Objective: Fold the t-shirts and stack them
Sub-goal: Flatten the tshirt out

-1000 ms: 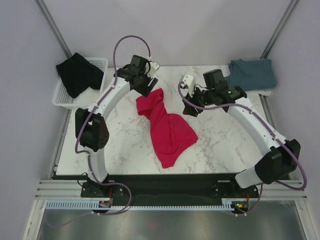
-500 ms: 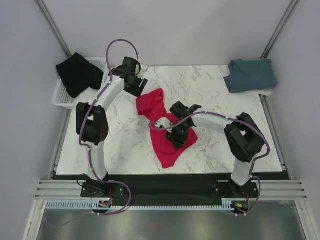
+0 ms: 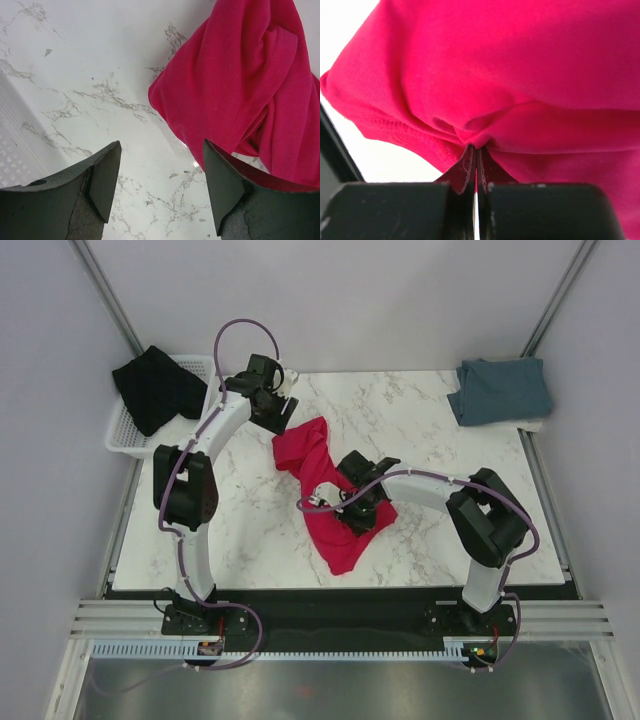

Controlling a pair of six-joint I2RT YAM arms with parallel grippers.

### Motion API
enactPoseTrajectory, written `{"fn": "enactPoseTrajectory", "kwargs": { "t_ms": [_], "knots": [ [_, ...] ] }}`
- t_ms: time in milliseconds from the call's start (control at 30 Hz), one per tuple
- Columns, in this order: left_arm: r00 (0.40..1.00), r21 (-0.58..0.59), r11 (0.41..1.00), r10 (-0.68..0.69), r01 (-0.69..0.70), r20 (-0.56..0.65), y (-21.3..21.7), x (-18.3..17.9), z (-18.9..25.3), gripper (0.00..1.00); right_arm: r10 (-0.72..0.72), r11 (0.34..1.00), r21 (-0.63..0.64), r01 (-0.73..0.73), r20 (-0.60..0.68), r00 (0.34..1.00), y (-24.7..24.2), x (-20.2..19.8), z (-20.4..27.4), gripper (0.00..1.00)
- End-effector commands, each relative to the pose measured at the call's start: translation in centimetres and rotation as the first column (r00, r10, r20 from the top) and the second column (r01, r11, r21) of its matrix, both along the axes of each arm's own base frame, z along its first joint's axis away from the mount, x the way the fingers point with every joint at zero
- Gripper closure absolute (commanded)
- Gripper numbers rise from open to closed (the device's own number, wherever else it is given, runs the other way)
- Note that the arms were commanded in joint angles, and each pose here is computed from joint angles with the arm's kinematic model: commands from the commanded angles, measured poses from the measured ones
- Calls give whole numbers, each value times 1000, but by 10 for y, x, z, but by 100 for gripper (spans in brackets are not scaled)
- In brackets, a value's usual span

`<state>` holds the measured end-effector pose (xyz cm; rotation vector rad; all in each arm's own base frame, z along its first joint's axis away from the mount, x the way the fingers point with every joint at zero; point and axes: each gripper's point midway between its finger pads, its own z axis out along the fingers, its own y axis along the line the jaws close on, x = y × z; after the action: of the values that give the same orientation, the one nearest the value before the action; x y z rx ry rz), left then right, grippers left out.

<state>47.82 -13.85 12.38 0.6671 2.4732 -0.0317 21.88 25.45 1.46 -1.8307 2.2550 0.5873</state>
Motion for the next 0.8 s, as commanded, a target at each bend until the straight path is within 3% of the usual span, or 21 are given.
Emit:
{"fn": "enactPoseTrajectory", "kwargs": {
  "t_ms": [0,100,233,333,400,433,467,500,567,633,767],
  "knots": [
    [999,-45,999,23,-21,43,-6,5,18,27,-8,1000,21,4,192,981,2,35,33,100],
    [999,-46,999,25,-23,42,-6,5,18,27,-79,993,112,38,379,922,4,89,100,100],
    [998,-44,999,27,-25,56,-5,6,22,27,-304,941,274,198,432,849,-20,173,161,100],
    [998,-44,999,26,-23,59,-5,7,23,27,-469,880,301,367,436,768,-61,247,157,100],
    [998,-47,999,24,-21,58,-6,7,23,27,-555,830,231,508,440,706,-94,291,114,98],
    [998,-47,999,24,-21,60,-6,7,24,27,-590,791,177,585,475,654,-116,305,100,93],
    [998,-45,999,24,-21,62,-5,7,25,27,-622,753,148,641,480,619,-132,314,89,75],
    [998,-47,999,23,-20,63,-5,6,25,27,-651,725,163,670,480,588,-136,324,94,69],
    [998,-46,999,21,-18,67,-5,4,28,27,-688,705,171,688,397,607,-133,314,89,58],
    [998,-49,999,17,-15,61,-5,0,28,26,-698,708,220,671,364,618,-126,296,106,57],
    [999,-65,998,5,-2,48,-9,-7,28,26,-634,766,324,555,243,734,-93,246,130,56]
  ]
}}
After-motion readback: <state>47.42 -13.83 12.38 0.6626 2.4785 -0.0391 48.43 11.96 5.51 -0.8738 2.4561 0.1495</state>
